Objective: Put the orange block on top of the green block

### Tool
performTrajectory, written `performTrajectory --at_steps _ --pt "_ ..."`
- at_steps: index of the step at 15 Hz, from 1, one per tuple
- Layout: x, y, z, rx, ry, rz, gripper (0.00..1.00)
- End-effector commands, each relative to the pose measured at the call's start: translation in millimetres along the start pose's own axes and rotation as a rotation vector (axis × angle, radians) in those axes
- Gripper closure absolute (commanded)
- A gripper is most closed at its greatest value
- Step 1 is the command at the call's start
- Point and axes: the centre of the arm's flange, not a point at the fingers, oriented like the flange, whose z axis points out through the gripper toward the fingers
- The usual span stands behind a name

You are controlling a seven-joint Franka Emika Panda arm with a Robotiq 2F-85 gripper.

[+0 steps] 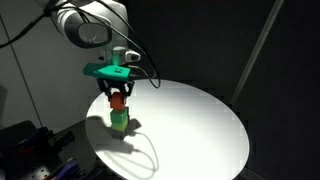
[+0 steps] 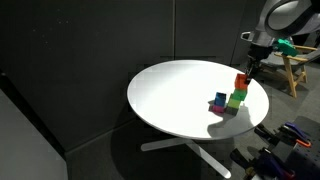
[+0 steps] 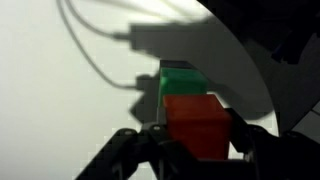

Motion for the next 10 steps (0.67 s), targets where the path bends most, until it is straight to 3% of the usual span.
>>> performTrajectory --at_steps 1,4,5,7,9,10 --pt "-2.8 2.3 1.8 -0.007 0.007 -0.023 0.66" --pt "-3.4 2.1 3.4 -0.006 0.002 -0.022 0.65" --pt "-3.7 2.1 3.6 -0.005 0.001 -0.022 0.16" --pt "-3.8 2.1 4.3 -0.005 -0.001 -0.021 0.14" --pt "-3.9 2.0 4.5 -0.005 -0.001 -0.021 0.01" --pt "-4.0 2.0 4.5 -0.005 -0.001 -0.022 0.00"
